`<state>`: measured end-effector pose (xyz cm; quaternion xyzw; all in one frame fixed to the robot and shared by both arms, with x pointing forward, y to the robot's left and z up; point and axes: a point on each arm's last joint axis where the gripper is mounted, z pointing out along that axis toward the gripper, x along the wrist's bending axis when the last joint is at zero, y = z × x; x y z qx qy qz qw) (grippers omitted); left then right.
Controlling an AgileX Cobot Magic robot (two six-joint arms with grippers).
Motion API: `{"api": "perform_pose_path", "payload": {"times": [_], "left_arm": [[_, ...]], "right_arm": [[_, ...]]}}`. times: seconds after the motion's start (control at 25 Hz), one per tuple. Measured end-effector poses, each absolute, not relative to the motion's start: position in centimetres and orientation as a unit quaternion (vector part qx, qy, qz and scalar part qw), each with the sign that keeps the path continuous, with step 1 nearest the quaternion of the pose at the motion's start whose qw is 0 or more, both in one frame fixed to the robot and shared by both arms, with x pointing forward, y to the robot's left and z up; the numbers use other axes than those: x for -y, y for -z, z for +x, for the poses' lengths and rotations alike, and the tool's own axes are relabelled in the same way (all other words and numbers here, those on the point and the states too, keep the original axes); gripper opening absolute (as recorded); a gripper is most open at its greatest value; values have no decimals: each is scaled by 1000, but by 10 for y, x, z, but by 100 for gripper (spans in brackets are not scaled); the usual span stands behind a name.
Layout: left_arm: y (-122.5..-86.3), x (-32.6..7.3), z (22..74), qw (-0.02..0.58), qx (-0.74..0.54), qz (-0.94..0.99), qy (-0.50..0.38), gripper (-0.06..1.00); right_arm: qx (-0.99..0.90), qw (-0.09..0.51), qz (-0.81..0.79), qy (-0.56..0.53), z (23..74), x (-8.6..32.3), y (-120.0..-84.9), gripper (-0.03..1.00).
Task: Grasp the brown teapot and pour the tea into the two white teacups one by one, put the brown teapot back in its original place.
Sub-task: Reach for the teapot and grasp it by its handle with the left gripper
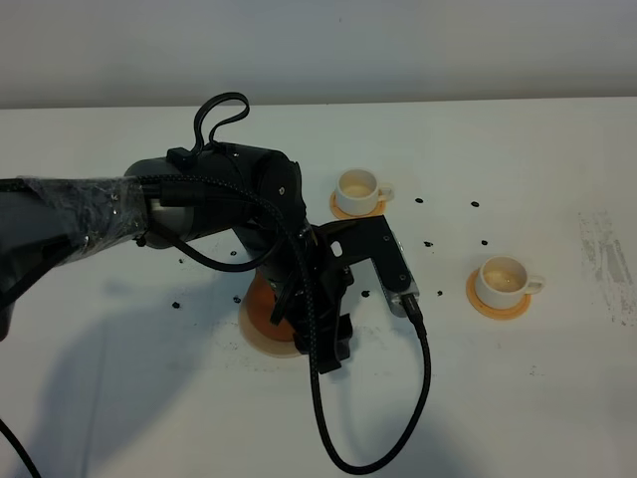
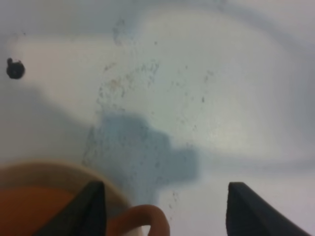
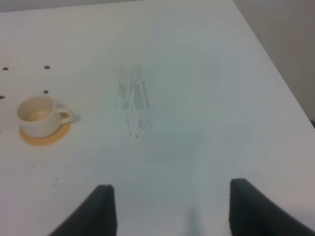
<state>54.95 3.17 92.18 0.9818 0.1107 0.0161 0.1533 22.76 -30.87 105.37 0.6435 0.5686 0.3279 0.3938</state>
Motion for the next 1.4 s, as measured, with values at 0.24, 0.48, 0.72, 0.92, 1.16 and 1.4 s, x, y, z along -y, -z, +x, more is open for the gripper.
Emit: {"api": "perform_pose_path", "payload": {"times": [0.24, 0.48, 0.72, 0.92, 1.16, 1.4], "left_arm": [[-920, -30, 549, 154, -103, 982, -19, 53], [-912, -26, 551, 161, -106, 981, -29, 53], [-912, -23, 558, 179, -103, 976, -61, 53], [-914, -19, 561, 194, -79, 973, -93, 53], [-916, -7, 558, 216, -57, 968, -115, 53], [-925, 13, 545, 234, -39, 965, -110, 53]], "right_arm": [[-569, 394, 643, -328, 228, 309, -1054, 50], [-569, 394, 643, -328, 228, 309, -1054, 50], [-569, 394, 643, -328, 228, 309, -1054, 50], [-569, 394, 643, -328, 228, 309, -1054, 50], [-569, 394, 643, -328, 228, 309, -1054, 50], [-569, 394, 643, -328, 228, 309, -1054, 50]]}}
